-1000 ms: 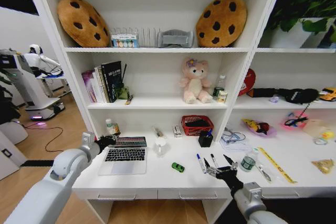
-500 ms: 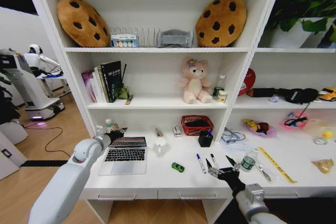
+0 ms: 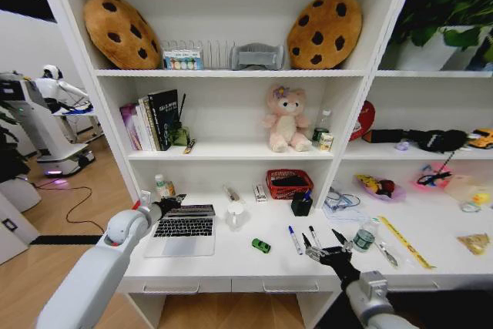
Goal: Organize the objects on the table.
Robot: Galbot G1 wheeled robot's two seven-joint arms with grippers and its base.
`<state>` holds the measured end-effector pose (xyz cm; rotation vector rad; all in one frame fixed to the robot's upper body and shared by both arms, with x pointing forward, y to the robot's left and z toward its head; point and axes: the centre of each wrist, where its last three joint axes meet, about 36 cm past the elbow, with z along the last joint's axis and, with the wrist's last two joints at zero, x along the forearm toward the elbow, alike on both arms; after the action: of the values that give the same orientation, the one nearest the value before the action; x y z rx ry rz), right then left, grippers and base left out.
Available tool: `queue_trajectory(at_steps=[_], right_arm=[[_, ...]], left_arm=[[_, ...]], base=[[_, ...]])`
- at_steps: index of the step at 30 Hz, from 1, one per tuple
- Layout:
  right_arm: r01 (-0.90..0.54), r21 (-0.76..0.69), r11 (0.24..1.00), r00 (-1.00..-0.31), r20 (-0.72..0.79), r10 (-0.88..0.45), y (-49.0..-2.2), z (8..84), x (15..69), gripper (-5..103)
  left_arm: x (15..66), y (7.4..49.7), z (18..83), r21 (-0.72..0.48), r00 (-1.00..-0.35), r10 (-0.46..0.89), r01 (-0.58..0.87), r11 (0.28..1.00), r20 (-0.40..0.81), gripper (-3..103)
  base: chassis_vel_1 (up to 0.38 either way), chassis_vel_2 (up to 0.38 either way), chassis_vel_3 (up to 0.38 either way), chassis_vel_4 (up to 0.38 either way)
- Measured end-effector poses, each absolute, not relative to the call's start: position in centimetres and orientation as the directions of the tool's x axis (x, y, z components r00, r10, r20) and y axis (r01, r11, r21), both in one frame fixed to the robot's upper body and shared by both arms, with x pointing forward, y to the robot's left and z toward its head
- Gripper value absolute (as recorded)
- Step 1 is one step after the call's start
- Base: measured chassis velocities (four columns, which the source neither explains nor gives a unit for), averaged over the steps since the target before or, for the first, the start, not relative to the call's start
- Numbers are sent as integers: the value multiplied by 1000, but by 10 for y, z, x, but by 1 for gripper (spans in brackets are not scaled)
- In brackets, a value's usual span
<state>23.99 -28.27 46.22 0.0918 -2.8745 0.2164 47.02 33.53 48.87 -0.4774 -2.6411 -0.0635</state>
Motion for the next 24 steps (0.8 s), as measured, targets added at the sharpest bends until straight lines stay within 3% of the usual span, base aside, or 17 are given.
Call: queue_trajectory(at_steps=[24], right_arm=[[-138, -142, 980, -956, 279, -94, -267, 439, 243, 100]], left_arm=[[362, 331, 435, 27, -760, 326, 410, 912, 562, 0]], base=[[0, 0, 0, 0]])
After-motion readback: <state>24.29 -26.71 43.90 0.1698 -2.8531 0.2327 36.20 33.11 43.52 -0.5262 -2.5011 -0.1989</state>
